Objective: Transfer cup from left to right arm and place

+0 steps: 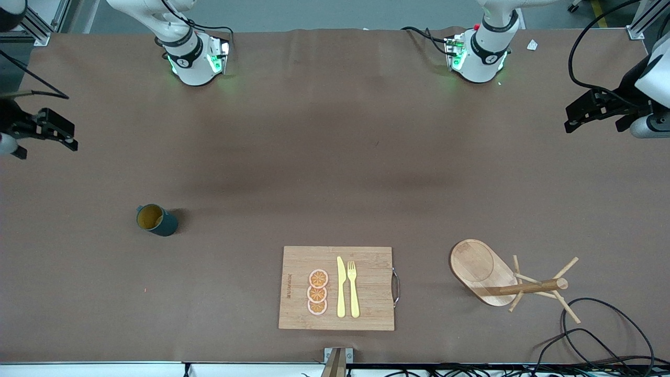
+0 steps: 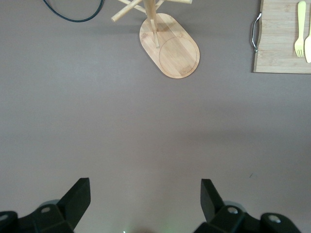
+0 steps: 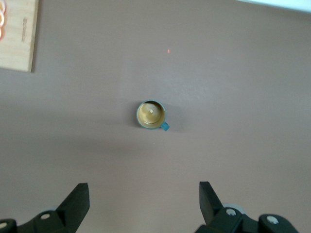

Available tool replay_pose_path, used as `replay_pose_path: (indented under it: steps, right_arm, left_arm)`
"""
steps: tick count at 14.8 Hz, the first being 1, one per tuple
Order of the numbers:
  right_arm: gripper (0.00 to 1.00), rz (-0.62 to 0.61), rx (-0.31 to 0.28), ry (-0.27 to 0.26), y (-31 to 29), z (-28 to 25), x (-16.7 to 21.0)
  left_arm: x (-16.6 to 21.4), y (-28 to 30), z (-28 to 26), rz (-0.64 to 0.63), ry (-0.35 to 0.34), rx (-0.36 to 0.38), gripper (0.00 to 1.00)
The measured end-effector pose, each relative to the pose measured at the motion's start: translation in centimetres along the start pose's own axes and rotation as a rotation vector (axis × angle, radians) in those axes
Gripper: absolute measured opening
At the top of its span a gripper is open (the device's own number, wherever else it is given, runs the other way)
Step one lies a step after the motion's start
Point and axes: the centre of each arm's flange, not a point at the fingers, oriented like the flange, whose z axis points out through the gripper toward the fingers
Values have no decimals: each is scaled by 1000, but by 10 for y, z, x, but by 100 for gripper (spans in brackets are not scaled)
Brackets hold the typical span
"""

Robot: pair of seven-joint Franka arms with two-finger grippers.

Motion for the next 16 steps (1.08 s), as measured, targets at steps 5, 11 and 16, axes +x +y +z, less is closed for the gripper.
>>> replay_pose_path:
  steps: [5, 11, 16]
  right_arm:
    - [100, 102, 59, 17, -2, -16, -13]
    - [100, 109, 60, 11, 1, -12, -13]
    - [100, 111, 59, 22, 2, -12, -12]
  left_arm:
    - [0, 5, 6, 9, -14, 2, 100]
    - [0, 5, 6, 9, -13, 2, 100]
    - [0, 4, 6, 8, -12, 1, 100]
